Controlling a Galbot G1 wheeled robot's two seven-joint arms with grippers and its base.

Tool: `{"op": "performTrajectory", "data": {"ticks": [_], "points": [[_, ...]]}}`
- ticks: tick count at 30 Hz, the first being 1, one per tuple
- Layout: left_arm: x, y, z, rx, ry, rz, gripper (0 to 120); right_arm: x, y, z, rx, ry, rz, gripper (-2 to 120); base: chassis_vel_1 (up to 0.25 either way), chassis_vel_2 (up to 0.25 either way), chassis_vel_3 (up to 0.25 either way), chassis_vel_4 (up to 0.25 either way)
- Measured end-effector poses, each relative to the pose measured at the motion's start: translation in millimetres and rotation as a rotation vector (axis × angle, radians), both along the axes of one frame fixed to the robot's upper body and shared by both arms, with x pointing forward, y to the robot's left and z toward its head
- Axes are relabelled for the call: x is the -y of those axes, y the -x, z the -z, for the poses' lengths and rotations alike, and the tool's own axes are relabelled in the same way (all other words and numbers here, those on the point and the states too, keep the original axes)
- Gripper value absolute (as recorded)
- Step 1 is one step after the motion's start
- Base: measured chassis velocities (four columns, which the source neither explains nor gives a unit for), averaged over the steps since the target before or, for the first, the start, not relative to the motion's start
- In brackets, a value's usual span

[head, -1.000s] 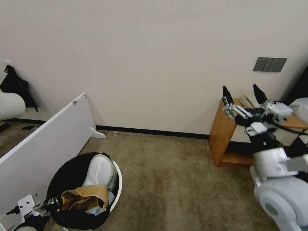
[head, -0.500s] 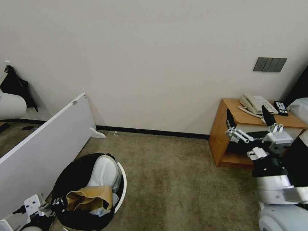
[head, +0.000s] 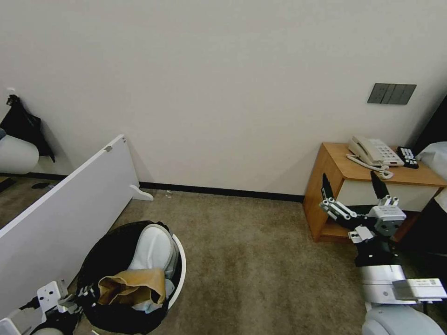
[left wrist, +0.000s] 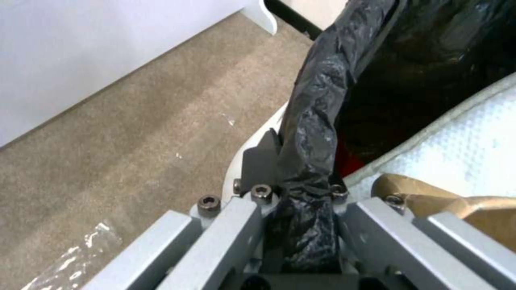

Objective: Pick up the trash bin, then pick up the garbage from the floor and place it into the trash bin.

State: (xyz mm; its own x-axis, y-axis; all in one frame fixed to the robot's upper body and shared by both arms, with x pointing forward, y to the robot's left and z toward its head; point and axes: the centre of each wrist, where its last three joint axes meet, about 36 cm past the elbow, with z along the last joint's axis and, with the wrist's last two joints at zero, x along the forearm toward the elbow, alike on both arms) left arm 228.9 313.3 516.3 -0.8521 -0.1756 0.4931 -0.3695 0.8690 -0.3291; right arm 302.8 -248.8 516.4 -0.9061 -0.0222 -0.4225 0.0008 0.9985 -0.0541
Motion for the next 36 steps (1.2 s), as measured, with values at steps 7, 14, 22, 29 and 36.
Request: {"op": "performTrajectory", "data": {"ticks": [7,14,22,29,36], "points": [[1.0,0.1,-0.9,0.004,0.004,0.003,2,-4,2,5,-0.016,-0.003,0.005,100,0.0,0.0,0.0,0.0],[1.3,0.5,-1.1,0.003,0.003,0.005,2,-4,2,12,-0.02,0.004,0.009,100,0.0,0.0,0.0,0.0],[1.9,0.4,-2.5,0.007,0.002,0.006,2,-4,4,15,-0.025,0.002,0.01,100,0.0,0.0,0.0,0.0],[1.6,0.6,-3.5,0.01,-0.001,0.005,2,-5,5,18,-0.027,0.01,0.016,100,0.0,0.0,0.0,0.0],[2.3,1.5,-4.7,0.011,-0.002,0.007,2,-6,7,19,-0.028,0.014,0.015,100,0.0,0.0,0.0,0.0]]}}
